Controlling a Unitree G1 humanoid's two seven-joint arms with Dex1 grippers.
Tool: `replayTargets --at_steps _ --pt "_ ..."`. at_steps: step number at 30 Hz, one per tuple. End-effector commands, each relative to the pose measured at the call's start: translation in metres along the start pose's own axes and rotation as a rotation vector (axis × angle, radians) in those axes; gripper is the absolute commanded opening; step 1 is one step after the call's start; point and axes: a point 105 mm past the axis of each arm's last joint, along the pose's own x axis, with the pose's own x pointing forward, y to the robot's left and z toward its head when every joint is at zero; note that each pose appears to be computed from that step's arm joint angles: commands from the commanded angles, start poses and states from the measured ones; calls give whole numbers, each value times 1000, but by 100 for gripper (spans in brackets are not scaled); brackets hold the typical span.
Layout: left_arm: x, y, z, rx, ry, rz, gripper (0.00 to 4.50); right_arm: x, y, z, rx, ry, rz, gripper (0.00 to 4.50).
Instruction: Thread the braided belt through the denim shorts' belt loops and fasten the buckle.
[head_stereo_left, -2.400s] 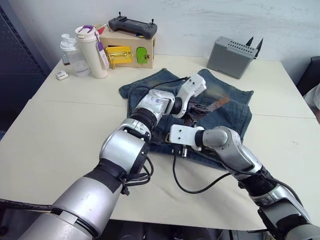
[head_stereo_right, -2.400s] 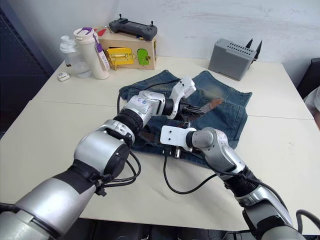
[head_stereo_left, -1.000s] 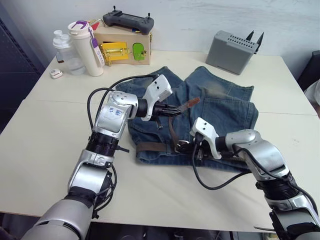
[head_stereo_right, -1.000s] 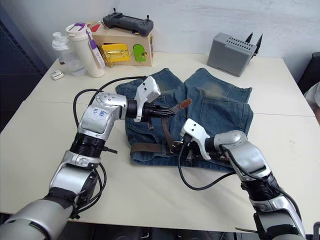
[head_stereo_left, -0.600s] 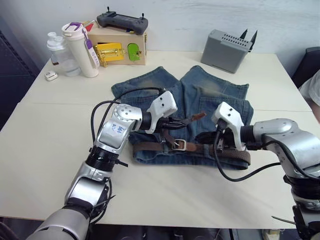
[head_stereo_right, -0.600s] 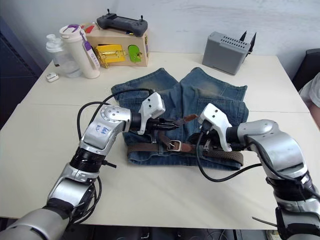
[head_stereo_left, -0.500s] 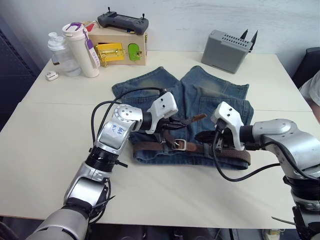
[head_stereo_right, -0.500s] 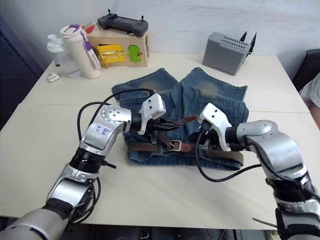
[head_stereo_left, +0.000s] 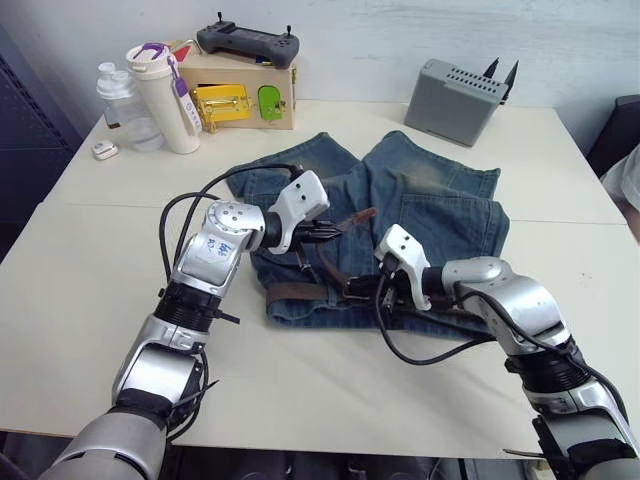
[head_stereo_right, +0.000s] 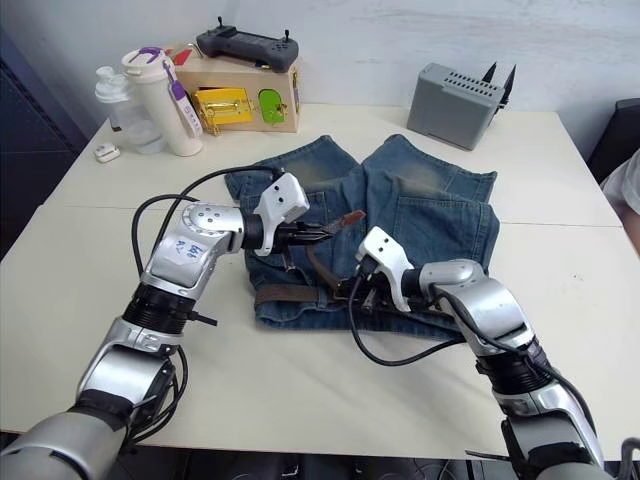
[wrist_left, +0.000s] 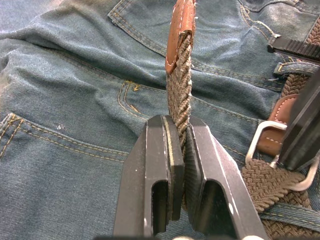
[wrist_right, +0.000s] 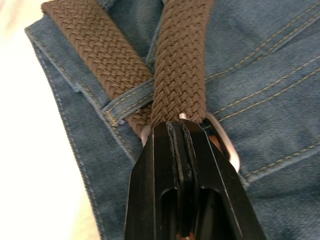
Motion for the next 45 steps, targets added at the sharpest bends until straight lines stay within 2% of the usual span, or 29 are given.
replayTargets --at_steps 1,3,8,12,27,37,40,45 --pt "-5 -1 16 41 -43 6 0 1 -1 0 -12 6 6 7" --pt "-5 -2 17 37 -47 3 0 1 -1 -1 -2 1 13 7" --pt "-4 -5 15 39 -41 -8 0 -8 1 20 66 -99 68 7" --pt "-5 -8 14 33 -40 -17 0 -9 -8 14 61 -71 59 7" --pt "-13 -14 9 8 -26 -1 0 10 -4 -4 50 -2 146 7" --pt "-5 -18 18 22 -48 -23 0 25 -8 -45 61 208 194 7" --pt "-2 -14 29 26 -81 -31 0 27 -11 -56 55 289 169 7" --pt "5 9 64 2 -178 -14 0 27 -11 -73 -3 409 136 7"
